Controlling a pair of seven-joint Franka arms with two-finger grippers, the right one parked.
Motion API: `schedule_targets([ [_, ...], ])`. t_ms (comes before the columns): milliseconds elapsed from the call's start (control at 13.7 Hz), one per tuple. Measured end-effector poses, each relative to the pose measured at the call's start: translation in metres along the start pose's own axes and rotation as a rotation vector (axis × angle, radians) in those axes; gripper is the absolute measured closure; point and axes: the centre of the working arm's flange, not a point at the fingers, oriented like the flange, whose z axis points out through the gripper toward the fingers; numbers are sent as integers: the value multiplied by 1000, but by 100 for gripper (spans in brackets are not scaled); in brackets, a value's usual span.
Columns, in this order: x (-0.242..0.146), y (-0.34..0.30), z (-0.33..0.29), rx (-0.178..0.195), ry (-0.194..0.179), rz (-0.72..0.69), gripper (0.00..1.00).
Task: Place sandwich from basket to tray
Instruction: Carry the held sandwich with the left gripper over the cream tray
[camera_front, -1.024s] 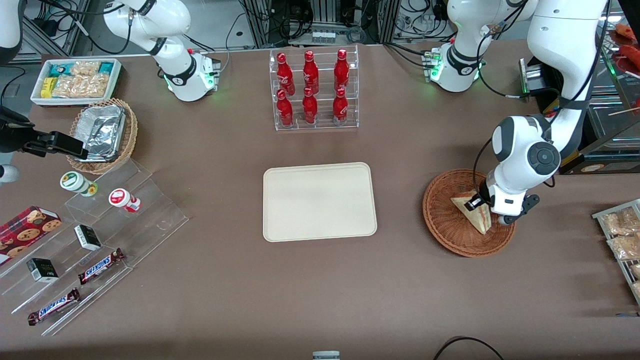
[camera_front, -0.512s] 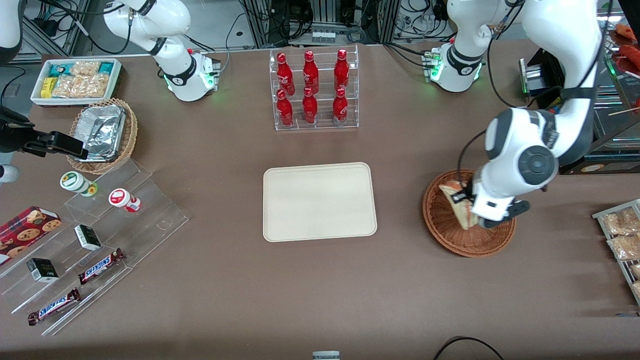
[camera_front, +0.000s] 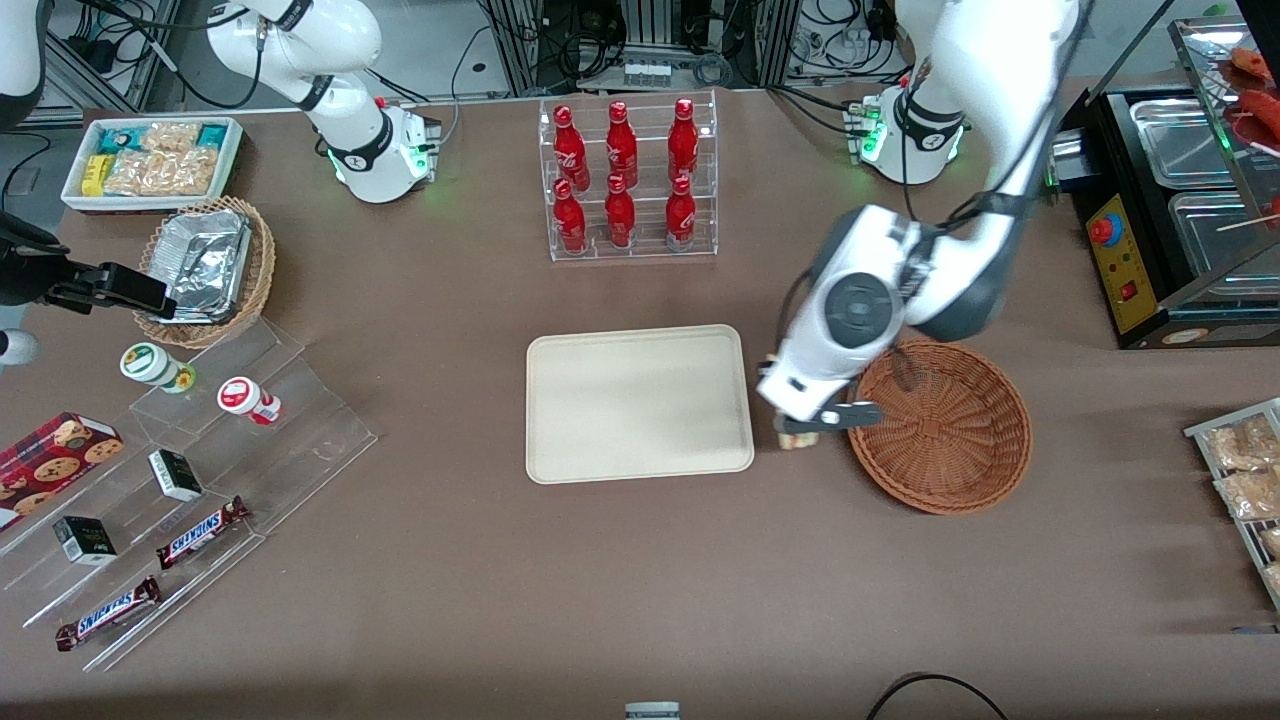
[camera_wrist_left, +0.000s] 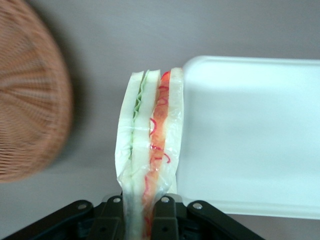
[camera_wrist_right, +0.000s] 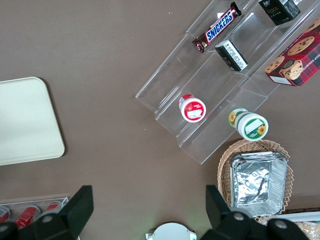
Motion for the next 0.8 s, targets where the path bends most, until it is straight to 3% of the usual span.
schedule_targets([
  [293, -18, 78, 28, -10, 4, 9, 82],
  [585, -32, 142, 51, -60, 47, -12, 82],
  [805, -33, 172, 68, -82, 55, -33, 82],
])
